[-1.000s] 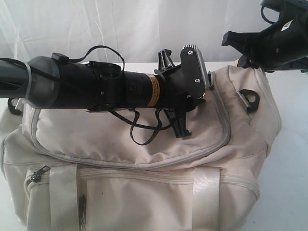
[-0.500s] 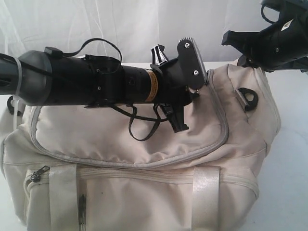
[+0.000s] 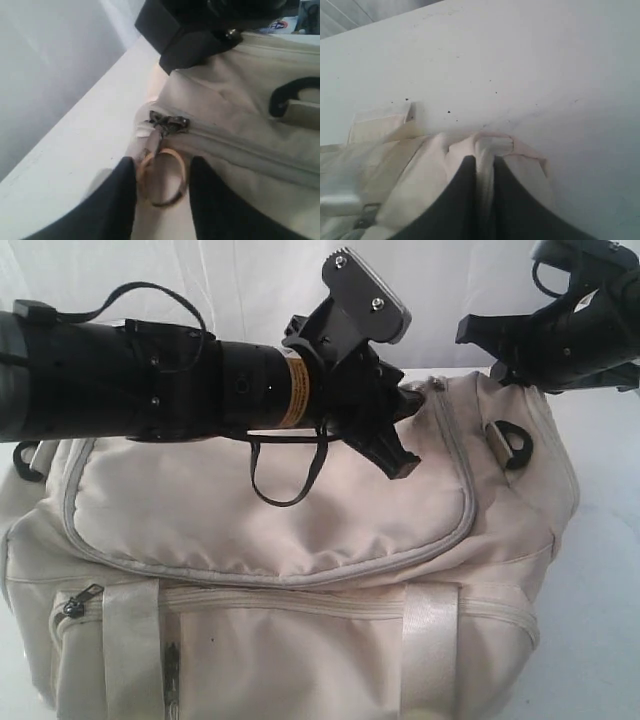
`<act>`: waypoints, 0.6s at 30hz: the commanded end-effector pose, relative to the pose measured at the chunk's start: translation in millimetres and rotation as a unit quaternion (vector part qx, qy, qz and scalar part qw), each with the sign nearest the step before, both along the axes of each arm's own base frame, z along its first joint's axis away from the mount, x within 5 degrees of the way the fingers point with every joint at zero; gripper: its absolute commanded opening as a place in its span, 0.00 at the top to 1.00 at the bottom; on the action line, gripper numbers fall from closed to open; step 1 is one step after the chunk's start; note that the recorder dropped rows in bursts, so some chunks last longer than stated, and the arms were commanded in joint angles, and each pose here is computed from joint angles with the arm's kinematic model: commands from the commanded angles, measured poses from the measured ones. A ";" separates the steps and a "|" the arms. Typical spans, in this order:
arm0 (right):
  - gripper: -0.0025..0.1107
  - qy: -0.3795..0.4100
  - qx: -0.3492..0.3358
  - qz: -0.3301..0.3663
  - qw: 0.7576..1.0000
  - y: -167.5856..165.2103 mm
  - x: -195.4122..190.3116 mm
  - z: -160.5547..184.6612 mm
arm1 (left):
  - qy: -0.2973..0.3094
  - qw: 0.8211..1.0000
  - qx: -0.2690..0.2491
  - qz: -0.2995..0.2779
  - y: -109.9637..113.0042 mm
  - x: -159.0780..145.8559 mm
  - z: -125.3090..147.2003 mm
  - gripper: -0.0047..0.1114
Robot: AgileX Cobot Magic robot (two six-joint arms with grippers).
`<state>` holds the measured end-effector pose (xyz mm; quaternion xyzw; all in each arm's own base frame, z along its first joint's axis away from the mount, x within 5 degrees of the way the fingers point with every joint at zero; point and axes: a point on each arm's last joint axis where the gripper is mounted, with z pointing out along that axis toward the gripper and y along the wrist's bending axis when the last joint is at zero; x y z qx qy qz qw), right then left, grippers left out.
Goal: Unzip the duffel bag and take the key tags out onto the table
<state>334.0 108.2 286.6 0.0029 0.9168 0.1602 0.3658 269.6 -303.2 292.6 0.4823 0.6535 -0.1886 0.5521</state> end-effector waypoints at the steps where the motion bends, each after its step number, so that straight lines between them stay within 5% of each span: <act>1: 0.98 -0.052 -0.006 -0.005 0.999 -4.3 8.2 9.2 | 0.023 0.997 -0.030 -0.068 0.0 -18.0 13.0 0.88; 7: 0.98 -0.053 -0.005 -0.005 0.999 -4.3 8.3 9.3 | 0.055 0.986 -0.034 -0.153 -5.5 -33.7 12.5 0.88; 12: 0.98 -0.063 -0.027 0.017 0.998 -5.5 2.8 16.4 | 0.005 0.993 0.022 -0.112 -0.3 -23.6 7.3 0.87; 14: 0.98 -0.082 -0.034 0.027 0.996 -6.8 -1.6 25.8 | -0.026 0.997 0.045 -0.048 5.9 -11.9 6.4 0.79; 18: 0.98 -0.086 -0.032 0.026 0.995 -7.3 -3.7 29.5 | -0.079 0.992 0.084 -0.057 6.7 -9.1 4.7 0.50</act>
